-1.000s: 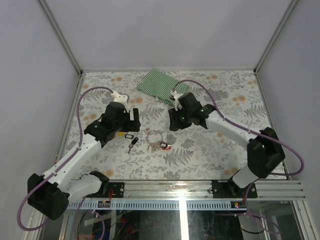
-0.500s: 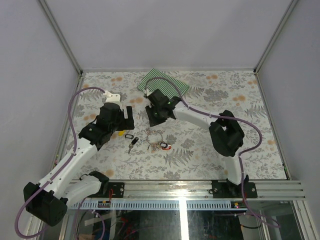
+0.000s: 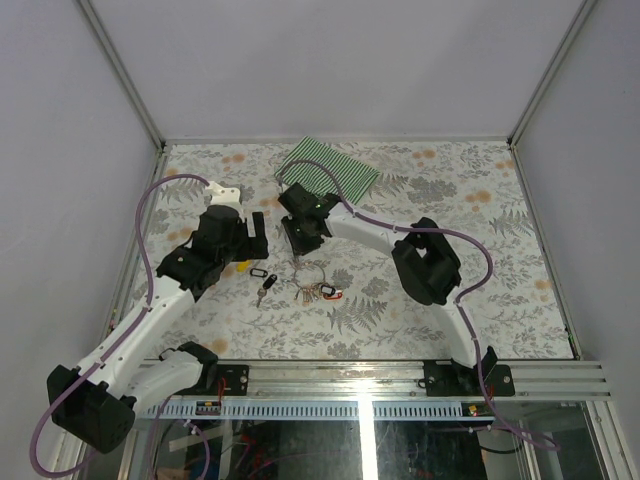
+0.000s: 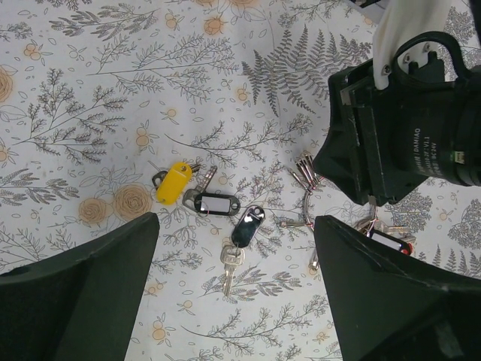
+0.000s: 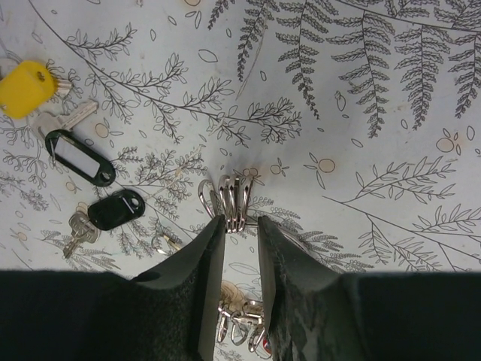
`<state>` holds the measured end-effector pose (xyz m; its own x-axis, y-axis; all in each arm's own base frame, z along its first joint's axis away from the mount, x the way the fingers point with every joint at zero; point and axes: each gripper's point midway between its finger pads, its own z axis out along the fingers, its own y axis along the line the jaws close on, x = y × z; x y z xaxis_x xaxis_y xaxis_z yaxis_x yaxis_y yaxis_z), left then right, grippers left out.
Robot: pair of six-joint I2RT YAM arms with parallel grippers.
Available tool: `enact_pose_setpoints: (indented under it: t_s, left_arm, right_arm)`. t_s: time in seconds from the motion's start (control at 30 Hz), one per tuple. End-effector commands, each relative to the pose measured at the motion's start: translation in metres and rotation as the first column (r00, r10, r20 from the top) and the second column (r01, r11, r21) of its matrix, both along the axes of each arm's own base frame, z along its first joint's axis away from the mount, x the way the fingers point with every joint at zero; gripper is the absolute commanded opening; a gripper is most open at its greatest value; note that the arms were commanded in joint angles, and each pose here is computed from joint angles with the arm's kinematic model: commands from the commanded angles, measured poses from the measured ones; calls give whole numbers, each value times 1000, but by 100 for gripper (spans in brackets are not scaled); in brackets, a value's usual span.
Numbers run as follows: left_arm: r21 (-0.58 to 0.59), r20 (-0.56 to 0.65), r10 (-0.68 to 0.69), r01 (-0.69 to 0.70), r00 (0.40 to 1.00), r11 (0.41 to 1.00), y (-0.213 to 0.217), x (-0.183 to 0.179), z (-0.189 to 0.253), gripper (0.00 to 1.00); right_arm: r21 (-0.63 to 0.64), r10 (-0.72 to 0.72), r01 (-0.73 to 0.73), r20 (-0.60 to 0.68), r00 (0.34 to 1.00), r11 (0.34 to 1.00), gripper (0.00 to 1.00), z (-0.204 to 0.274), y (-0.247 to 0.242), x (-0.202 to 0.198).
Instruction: Put the keys on the keyring
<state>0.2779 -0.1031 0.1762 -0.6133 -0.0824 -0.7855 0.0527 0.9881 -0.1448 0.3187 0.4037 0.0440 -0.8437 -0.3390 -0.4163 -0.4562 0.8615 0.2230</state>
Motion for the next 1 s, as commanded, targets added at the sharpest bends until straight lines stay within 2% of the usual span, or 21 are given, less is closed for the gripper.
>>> enact_pose_setpoints:
  t_s: [0.0, 0.63, 0.97]
  left_arm:
    - [-24, 45, -6, 7, 999, 1000, -1, 5, 12, 87]
    - [-55, 40, -19, 22, 999, 998, -1, 7, 12, 87]
    - [-66, 30, -23, 25, 999, 998, -1, 8, 10, 87]
  right_arm:
    - [-12, -24, 24, 7, 1000, 1000, 30, -6, 8, 6]
    - [-42, -27, 27, -13, 1000, 999, 27, -16, 8, 7]
    - [-52, -13, 17, 81, 997, 999, 33, 15, -12, 8]
